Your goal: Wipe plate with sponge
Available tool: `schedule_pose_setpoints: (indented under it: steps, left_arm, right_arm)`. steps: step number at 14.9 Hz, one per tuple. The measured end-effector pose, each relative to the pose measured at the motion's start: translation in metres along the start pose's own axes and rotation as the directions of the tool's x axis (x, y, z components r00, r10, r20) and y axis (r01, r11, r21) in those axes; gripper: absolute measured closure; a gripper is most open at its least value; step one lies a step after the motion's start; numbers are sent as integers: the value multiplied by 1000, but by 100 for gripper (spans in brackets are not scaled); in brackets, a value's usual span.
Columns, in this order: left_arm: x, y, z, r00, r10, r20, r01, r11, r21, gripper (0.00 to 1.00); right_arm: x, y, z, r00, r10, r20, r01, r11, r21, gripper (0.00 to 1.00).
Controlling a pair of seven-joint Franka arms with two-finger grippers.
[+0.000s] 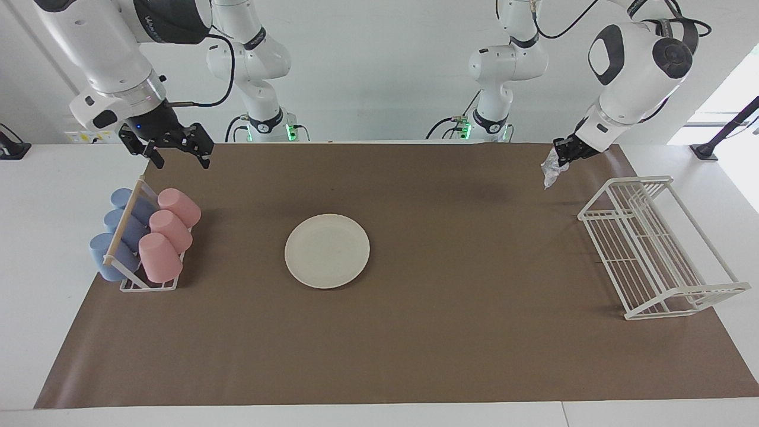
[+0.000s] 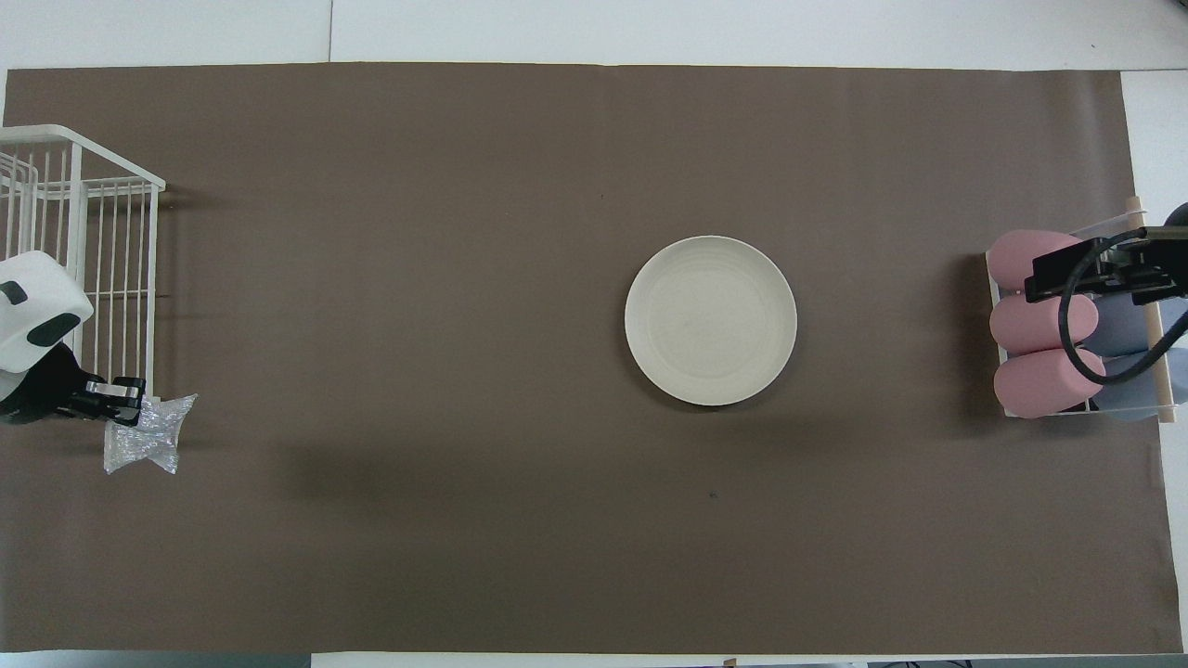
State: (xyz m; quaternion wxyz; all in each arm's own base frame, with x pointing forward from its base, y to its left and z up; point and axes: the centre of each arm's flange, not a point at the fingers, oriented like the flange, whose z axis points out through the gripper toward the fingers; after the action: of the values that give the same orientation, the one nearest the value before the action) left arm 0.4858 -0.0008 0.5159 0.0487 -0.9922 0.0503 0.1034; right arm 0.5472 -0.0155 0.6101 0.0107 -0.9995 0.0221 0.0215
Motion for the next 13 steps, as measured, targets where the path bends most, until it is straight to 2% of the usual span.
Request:
schedule_pose_setpoints:
  steps: [2, 5, 7, 10, 13]
  left_arm:
    - [9, -3, -14, 999, 33, -15, -30, 988, 148, 94]
    - [20, -7, -40, 997, 72, -41, -53, 934, 355, 94]
    - [27, -17, -56, 996, 75, -55, -42, 892, 451, 94]
    - [45, -25, -58, 994, 97, -46, -50, 801, 597, 94]
    - [77, -13, -30, 996, 18, -85, 43, 745, 666, 94]
  right_arm:
    - [0, -2, 0, 1000, 0, -1, 0, 1000, 22, 0]
    - [0, -4, -1, 1000, 0, 1, 0, 999, 35, 0]
    - [0, -2, -5, 1000, 1, -9, -1, 999, 34, 0]
    - [0, 1, -16, 1000, -11, -28, 12, 999, 30, 0]
    - [0, 2, -20, 999, -17, -34, 18, 1000, 11, 0]
